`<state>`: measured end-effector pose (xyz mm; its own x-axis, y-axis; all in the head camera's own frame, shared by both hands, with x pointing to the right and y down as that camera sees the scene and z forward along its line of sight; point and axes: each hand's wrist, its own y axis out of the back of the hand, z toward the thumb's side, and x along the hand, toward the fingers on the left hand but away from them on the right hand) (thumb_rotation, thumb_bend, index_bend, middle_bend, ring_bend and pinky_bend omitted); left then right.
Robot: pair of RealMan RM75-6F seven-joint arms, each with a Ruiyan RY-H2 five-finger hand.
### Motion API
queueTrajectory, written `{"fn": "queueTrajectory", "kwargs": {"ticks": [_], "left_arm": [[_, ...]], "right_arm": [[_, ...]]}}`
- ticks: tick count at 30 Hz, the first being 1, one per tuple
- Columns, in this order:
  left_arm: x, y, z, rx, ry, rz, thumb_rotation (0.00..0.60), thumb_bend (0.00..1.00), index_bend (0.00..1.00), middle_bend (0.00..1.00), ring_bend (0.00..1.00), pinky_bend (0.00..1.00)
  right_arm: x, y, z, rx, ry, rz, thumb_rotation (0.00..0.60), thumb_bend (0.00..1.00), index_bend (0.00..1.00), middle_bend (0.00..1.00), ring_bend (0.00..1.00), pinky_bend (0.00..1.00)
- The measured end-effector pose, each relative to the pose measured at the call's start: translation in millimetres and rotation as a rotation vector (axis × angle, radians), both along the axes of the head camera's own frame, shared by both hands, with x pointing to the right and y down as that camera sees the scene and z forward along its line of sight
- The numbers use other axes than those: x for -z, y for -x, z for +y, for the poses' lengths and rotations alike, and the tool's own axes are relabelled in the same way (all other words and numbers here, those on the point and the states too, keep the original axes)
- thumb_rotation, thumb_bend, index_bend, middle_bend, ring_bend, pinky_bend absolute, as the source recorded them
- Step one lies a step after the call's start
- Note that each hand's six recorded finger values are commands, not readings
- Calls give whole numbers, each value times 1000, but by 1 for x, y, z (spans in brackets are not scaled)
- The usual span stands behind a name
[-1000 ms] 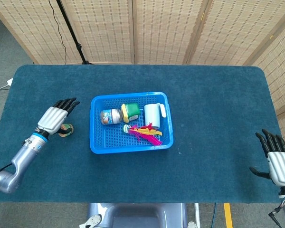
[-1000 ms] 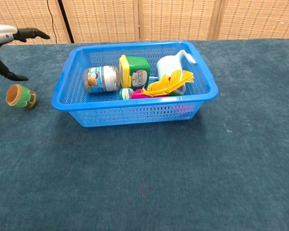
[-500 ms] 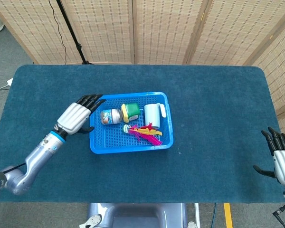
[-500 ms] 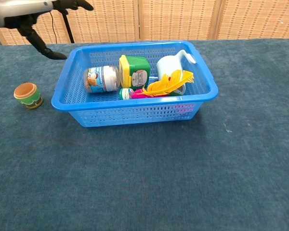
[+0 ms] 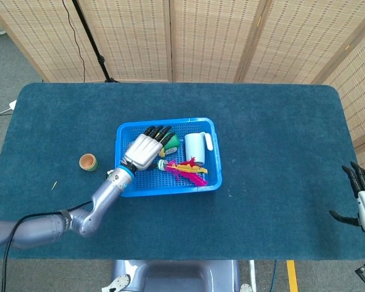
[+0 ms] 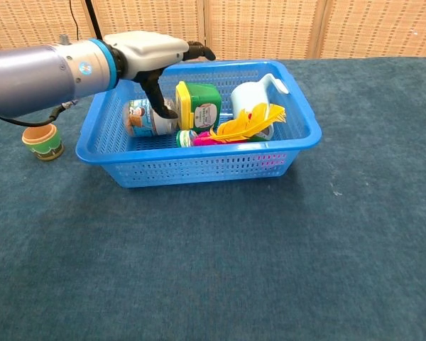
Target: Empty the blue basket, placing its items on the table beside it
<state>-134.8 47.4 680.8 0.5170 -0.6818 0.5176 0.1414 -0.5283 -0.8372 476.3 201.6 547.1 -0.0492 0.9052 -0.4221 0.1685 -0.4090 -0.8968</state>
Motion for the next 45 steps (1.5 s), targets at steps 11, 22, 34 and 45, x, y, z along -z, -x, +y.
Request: {"fn": "queueTrajectory", "kwargs": {"ticks": [11, 22, 34, 45], "left_arm": [[-25, -25, -5, 10, 15, -66, 600, 211, 0, 0, 0, 107], [-38, -22, -9, 41, 20, -99, 600, 228, 0, 0, 0, 151], [-51, -29, -10, 73, 18, -96, 600, 279, 262, 192, 284, 506], [-36, -29, -17, 107, -77, -22, 600, 453, 456, 368, 432, 588]], "right_arm": [[-4, -5, -1, -15, 10, 5, 600, 0, 0, 0, 0, 0], [-8, -5, -2, -18, 27, 8, 600, 0, 0, 0, 0, 0], [-11, -7, -2, -24, 36, 5, 600, 0, 0, 0, 0, 0], [-10, -7, -2, -26, 33, -4, 600, 0, 0, 0, 0, 0]]}}
